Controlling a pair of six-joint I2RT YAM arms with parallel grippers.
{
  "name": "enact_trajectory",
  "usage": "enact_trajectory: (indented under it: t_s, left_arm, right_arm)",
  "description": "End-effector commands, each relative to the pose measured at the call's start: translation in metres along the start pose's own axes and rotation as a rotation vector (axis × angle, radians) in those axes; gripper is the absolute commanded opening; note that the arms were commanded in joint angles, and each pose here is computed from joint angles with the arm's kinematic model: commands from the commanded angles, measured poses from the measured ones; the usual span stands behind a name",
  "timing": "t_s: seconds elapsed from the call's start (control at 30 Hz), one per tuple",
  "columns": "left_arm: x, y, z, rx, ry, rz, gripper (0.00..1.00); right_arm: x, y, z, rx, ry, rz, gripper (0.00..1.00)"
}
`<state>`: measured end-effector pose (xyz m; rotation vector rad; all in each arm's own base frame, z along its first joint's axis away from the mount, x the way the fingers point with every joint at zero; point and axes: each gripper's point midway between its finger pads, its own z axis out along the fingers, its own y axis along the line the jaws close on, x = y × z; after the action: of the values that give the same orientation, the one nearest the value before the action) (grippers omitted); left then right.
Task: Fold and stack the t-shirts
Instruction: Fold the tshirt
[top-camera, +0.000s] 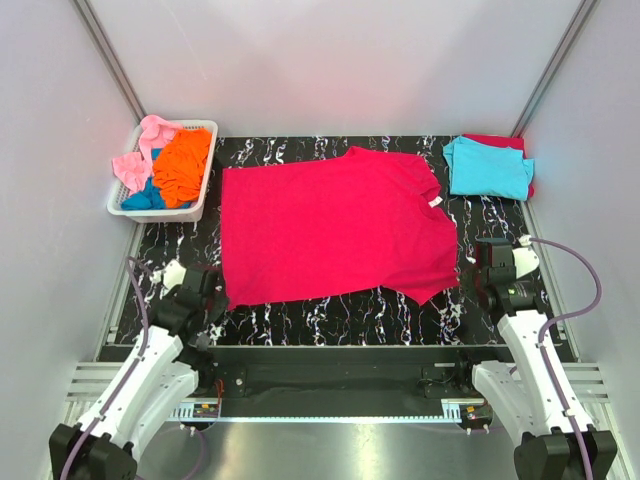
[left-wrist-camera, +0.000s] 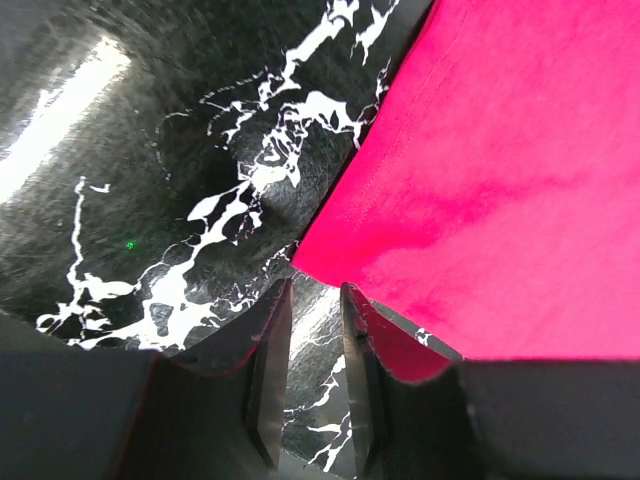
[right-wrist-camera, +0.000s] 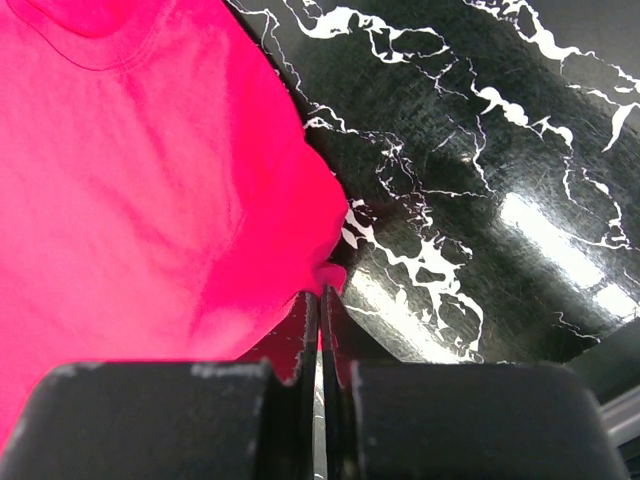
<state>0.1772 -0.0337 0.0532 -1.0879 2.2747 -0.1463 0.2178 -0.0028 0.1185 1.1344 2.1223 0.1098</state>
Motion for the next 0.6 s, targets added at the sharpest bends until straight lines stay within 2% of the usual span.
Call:
enact_trajectory:
  t_s: [0.0,0.17,0.23,0.37,0.57]
  left_arm:
    - [-0.008,0.004,-0.003,-0.02,-0.045,-0.023,0.32]
    - [0.012,-0.003,0.0,-0.012,0.069,-0.008,0.36]
    - [0.015,-0.006,0.001,0.009,0.084,-0.014,0.45]
    - [0.015,-0.013,0.001,0.062,0.072,-0.043,0.55]
    - [0.015,-0.014,0.003,0.049,0.075,-0.049,0.54]
  right_arm:
    - [-0.007,0.01,0.0,-0.033,-0.022,-0.001,0.0]
    - [-0.005,0.01,0.003,-0.03,-0.012,-0.009,0.0]
    - [-0.004,0.011,0.003,-0.036,-0.011,-0.012,0.0]
    - [-0.004,0.011,0.004,-0.036,-0.008,-0.018,0.0]
    - [-0.004,0.011,0.005,-0.034,-0.011,-0.023,0.0]
